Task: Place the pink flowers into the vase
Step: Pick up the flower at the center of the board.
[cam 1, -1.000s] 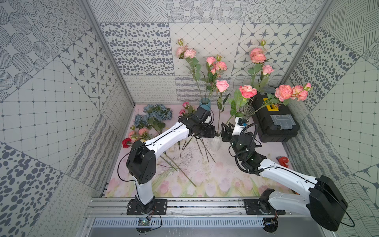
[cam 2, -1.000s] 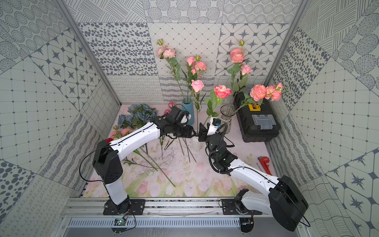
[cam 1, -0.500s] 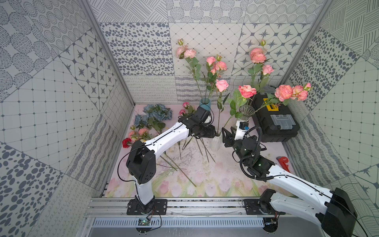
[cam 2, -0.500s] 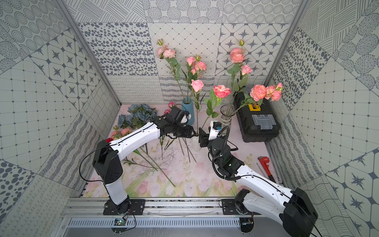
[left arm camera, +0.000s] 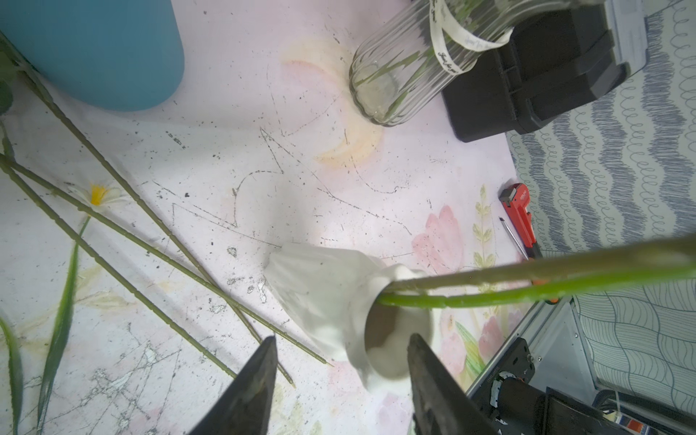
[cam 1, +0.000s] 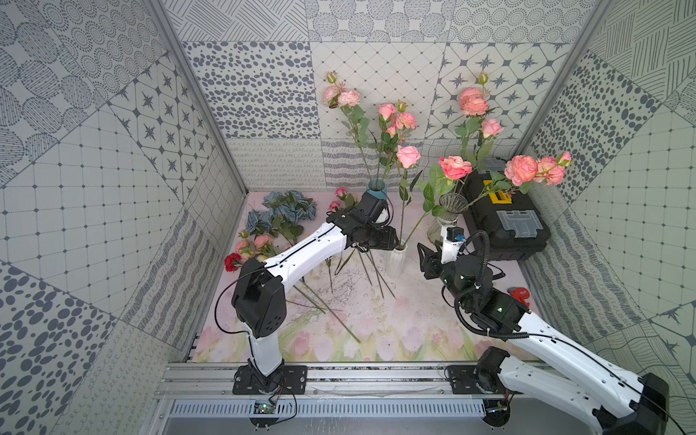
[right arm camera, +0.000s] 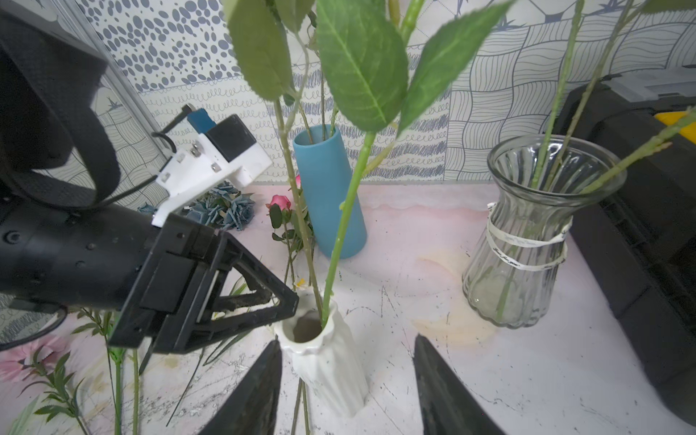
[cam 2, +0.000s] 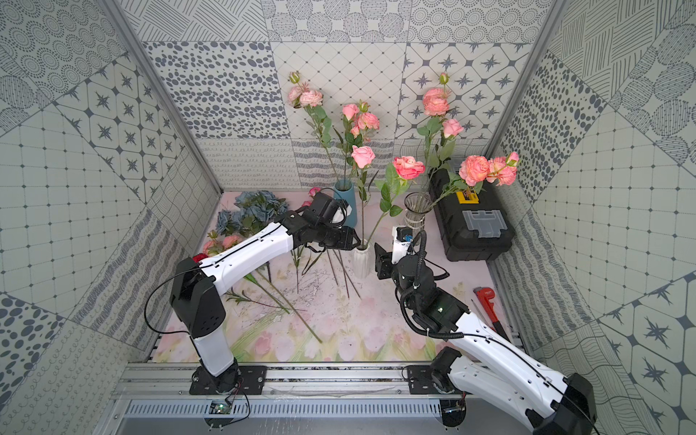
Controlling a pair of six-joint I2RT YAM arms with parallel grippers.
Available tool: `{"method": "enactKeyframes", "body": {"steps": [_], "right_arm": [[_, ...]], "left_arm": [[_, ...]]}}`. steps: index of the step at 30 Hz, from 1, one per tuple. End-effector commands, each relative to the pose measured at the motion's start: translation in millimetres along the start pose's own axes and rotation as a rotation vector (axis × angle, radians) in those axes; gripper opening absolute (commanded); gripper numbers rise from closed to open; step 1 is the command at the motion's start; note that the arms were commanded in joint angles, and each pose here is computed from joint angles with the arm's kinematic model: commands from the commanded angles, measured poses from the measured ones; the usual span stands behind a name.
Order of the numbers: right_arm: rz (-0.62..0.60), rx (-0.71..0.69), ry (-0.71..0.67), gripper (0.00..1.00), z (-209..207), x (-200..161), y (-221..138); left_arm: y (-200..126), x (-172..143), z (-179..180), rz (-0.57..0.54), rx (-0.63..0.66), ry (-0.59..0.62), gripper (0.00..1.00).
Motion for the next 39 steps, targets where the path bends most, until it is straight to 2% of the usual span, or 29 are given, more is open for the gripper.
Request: {"method": "enactKeyframes", "body": {"steps": [1,6,11,16,20,24,28,31,35,39], "right_arm": [[0.003,-0.048,-0.027,0.56,-9,6,-10],[0.013,-0.025,-0.042,0.56,-7,8,-12],[0.020,0.096,-0.091,0.56,7,13,-8],[0.041,0.211,-0.109,0.56,22,22,-6],[0.053,0.302,-0.112,0.56,32,31,-8],[0.101,0.432,-0.173,0.56,54,35,-8],[0.144,0.488,-0.252,0.56,76,34,-5],[0.153,0.497,-0.262,0.56,86,36,1],[0.123,0.510,-0.238,0.55,94,45,6],[0.050,0.523,-0.186,0.55,97,60,5]], "left_arm": [[-1,1,-1,-0.006,0.013,0.031,0.56],[-2,2,-3,-0.009,0.009,0.028,0.56],[-9,5,-5,-0.029,0.018,0.029,0.56],[-27,8,-5,-0.083,0.052,0.019,0.56],[-49,11,5,-0.167,0.136,-0.015,0.56],[-74,14,26,-0.212,0.193,-0.122,0.56],[-102,15,56,-0.275,0.247,-0.225,0.56],[-124,13,83,-0.331,0.304,-0.294,0.56],[-152,5,116,-0.401,0.401,-0.398,0.56],[-173,-3,139,-0.449,0.431,-0.490,0.56]]}}
Point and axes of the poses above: each gripper's point midway between its finger pads, its own y axis out along the fingers, its own z axis along the line the jaws close on, x = y × z, the point moved 7 cm from there along -y, back along the fingers, and after that the axes turned 13 degrees about -y, right-handed, at the moved point
